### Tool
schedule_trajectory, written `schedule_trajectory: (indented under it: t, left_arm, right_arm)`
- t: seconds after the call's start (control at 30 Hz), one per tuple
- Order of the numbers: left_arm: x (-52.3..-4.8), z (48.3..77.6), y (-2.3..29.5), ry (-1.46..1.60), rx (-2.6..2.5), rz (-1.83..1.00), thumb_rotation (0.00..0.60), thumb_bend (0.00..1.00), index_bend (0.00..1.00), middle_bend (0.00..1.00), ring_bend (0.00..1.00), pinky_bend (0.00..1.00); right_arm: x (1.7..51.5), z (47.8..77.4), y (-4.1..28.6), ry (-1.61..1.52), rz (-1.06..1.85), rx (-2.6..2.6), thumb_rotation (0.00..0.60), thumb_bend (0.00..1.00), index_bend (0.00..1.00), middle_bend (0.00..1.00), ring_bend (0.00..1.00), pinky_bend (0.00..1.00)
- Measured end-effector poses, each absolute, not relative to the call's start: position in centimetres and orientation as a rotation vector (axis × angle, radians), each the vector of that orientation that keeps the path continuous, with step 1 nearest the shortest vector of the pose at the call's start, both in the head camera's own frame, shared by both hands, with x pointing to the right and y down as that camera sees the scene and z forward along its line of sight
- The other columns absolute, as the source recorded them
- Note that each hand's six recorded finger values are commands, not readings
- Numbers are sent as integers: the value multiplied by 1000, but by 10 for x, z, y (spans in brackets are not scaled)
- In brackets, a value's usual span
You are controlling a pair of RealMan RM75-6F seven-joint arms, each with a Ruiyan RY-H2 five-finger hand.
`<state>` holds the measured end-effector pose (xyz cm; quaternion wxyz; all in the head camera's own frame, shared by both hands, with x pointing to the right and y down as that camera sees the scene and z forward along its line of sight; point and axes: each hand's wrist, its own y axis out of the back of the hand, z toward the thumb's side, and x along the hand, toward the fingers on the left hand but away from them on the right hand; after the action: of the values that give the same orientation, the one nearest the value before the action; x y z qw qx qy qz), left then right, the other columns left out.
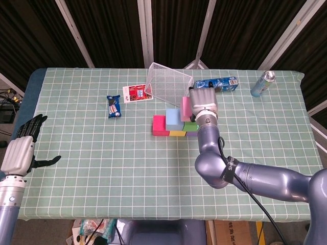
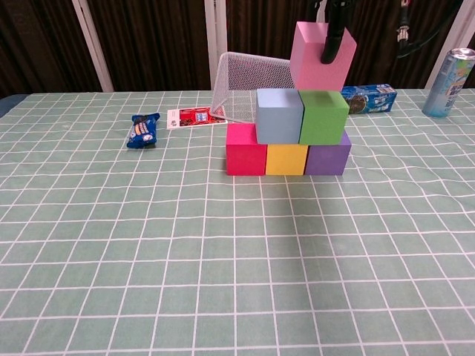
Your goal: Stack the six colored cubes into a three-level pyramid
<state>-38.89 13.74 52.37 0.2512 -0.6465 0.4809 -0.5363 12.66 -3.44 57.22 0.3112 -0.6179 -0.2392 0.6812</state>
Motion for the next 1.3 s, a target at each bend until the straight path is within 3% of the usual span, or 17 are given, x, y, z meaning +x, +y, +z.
schedule_trajectory:
  t: [1.3]
  left_arm:
    - [-392, 529, 138, 1303, -1758, -1485, 600, 132, 0, 0, 0, 0]
  right_arm:
    - [113, 588, -30, -552, 1826, -1612, 600, 236, 207, 484, 341, 0]
